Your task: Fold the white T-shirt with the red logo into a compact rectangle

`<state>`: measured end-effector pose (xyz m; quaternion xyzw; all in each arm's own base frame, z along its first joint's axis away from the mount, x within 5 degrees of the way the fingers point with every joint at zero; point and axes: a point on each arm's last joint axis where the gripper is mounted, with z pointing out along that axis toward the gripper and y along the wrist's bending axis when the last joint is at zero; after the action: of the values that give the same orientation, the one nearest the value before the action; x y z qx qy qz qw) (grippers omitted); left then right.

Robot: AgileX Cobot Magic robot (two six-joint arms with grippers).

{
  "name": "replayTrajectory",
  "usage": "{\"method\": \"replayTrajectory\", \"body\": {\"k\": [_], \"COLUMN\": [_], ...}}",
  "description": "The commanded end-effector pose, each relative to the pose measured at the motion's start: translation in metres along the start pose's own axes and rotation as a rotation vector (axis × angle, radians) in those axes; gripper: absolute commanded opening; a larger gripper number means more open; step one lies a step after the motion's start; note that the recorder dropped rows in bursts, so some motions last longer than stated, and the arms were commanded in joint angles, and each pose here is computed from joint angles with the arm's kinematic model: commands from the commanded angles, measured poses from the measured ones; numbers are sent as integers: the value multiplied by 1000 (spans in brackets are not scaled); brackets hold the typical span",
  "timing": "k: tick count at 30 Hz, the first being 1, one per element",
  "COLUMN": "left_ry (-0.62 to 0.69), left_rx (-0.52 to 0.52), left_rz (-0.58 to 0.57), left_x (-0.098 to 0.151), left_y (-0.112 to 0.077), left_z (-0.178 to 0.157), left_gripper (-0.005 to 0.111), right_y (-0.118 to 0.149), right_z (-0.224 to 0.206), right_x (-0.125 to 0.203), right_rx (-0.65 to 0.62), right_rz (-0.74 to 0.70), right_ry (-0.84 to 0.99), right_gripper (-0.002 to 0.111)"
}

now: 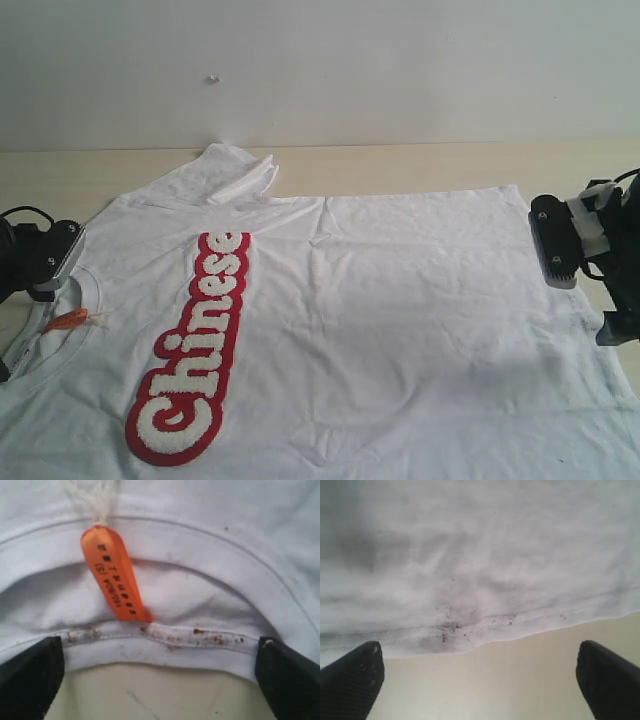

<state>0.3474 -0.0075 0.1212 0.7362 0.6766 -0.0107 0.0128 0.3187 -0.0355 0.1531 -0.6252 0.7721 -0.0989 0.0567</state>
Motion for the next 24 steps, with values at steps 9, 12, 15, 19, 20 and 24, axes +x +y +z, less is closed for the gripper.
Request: {"method": "replayTrajectory", "body": {"k": [9, 12, 15, 19, 20, 24], "left_ry": [-1, -1, -1, -1, -1, -1], "left_rx": [-6, -6, -6, -6, -6, -6], "left_rz": [-10, -10, -10, -10, -10, -10], "left_x": [1, 1, 1, 1, 1, 1], "left_y": [1, 1, 1, 1, 1, 1], "left_z": [-2, -2, -2, -2, -2, -2], "left_gripper": [105, 105, 105, 105, 105, 105], "right_y": [-7, -18, -30, -40, -42, -49], "right_z": [20, 18, 16, 19, 21, 30], "right_x": [1, 6, 8, 7, 6, 8], "right_rx": [-24, -98, -131, -128, -143, -238], "right_rz": [-186, -125, -72, -74, -75, -62], "right_ry": [-5, -31, -59, -62, -62, -62], "right_gripper": [105, 105, 105, 105, 105, 105]}}
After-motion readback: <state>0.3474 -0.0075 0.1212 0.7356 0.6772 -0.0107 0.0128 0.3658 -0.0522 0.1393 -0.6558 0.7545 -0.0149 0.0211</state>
